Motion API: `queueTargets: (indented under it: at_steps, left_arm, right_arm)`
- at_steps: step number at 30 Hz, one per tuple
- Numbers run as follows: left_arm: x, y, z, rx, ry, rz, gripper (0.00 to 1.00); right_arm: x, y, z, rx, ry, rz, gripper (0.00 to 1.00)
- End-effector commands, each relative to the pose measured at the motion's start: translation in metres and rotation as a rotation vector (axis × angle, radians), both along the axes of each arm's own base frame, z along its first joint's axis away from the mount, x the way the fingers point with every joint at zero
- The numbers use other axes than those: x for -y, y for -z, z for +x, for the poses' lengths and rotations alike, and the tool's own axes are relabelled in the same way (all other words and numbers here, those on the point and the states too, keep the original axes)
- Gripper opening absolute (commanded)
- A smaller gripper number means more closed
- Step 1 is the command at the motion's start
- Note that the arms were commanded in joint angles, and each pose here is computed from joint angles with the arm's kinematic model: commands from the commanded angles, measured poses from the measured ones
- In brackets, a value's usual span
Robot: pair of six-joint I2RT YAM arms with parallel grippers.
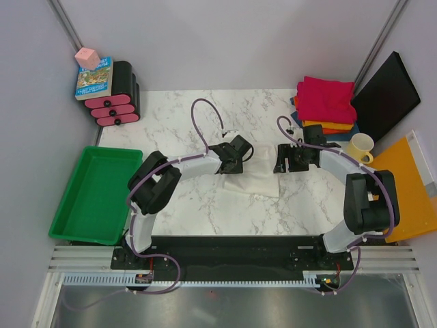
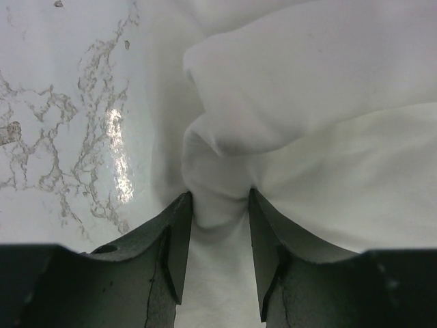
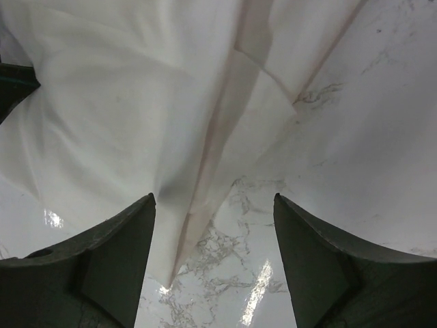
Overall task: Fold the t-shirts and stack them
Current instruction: Put the neatly folded tshirt into the corner of the board with the right arm
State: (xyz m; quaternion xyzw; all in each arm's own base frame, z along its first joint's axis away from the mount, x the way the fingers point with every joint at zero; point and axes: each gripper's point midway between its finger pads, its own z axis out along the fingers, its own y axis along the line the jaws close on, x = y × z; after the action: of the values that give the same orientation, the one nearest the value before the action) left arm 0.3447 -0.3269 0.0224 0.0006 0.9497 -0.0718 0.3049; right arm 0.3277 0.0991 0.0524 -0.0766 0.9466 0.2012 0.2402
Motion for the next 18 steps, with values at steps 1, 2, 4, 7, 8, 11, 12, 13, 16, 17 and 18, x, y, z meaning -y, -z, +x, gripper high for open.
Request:
queueTargets:
  at_steps: [1, 2, 4, 7, 8, 11, 12, 13, 16, 17, 18]
  left_arm:
    - [-0.004, 0.034, -0.032, -0.126, -0.009, 0.053, 0.47]
    - [-0.004, 0.035, -0.033, -0.127, -0.009, 0.053, 0.47]
    - [-0.001, 0.034, -0.033, -0.127, -0.011, 0.045, 0.47]
    - [0.002, 0.032, -0.035, -0.123, -0.015, 0.040, 0.47]
    - [0.002, 0.031, -0.036, -0.121, -0.015, 0.039, 0.47]
    - [0.001, 0.030, -0.036, -0.118, -0.019, 0.038, 0.47]
    - [0.002, 0.029, -0.035, -0.114, -0.023, 0.036, 0.47]
    - [0.001, 0.028, -0.035, -0.113, -0.023, 0.039, 0.47]
    - [-0.001, 0.025, -0.035, -0.107, -0.030, 0.039, 0.47]
    - [-0.002, 0.025, -0.035, -0.106, -0.032, 0.043, 0.47]
    - [-0.002, 0.024, -0.035, -0.105, -0.033, 0.041, 0.47]
  right_arm:
    - [0.009, 0.014, 0.004, -0.026, 0.039, -0.070, 0.79]
    - [0.009, 0.017, 0.003, -0.041, 0.039, -0.069, 0.79]
    - [0.008, 0.025, 0.000, -0.083, 0.034, -0.065, 0.79]
    - [0.004, 0.034, -0.003, -0.129, 0.025, -0.057, 0.80]
    - [0.002, 0.036, -0.004, -0.143, 0.019, -0.048, 0.80]
    - [-0.002, 0.046, -0.009, -0.195, 0.007, -0.039, 0.80]
    - [-0.003, 0.049, -0.011, -0.206, 0.002, -0.036, 0.80]
    - [-0.005, 0.054, -0.013, -0.222, -0.002, -0.038, 0.80]
    - [-0.007, 0.061, -0.017, -0.253, -0.003, -0.032, 0.71]
    - [-0.007, 0.062, -0.017, -0.256, -0.004, -0.028, 0.68]
    - [-0.007, 0.063, -0.018, -0.263, -0.004, -0.028, 0.66]
